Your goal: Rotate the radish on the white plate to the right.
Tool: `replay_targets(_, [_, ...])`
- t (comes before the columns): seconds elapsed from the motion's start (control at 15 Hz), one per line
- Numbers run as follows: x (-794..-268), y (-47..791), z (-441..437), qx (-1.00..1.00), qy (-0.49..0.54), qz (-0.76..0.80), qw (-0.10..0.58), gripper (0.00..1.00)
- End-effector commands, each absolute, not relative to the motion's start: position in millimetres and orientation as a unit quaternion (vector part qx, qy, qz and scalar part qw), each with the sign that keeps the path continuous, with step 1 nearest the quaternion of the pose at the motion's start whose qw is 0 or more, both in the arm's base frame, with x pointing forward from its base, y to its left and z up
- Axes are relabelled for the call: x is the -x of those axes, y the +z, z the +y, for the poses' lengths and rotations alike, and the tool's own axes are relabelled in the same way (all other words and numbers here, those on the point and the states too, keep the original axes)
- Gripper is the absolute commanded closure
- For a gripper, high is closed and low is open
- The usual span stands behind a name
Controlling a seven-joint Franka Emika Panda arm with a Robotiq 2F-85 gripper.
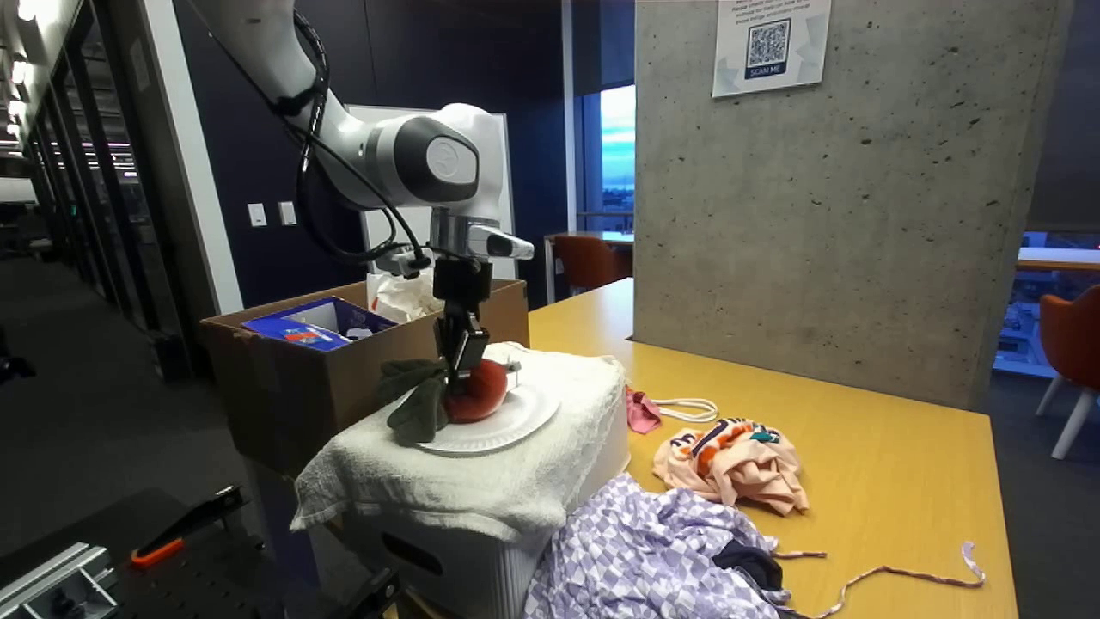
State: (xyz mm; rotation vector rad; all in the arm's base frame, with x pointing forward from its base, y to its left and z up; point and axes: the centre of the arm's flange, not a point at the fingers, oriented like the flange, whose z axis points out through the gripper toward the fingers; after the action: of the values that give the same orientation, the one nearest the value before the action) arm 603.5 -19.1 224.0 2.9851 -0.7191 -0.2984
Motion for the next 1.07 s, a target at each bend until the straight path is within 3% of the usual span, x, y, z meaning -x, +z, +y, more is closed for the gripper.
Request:
replay_targets(0.0, [-612.3, 235.3, -19.3, -0.946, -0.128, -0.294, 0.06, 0.97])
replay_targets(1.0, [-633.8, 236.3, -34.2, -0.781, -0.086, -0.595, 0.169, 0.97])
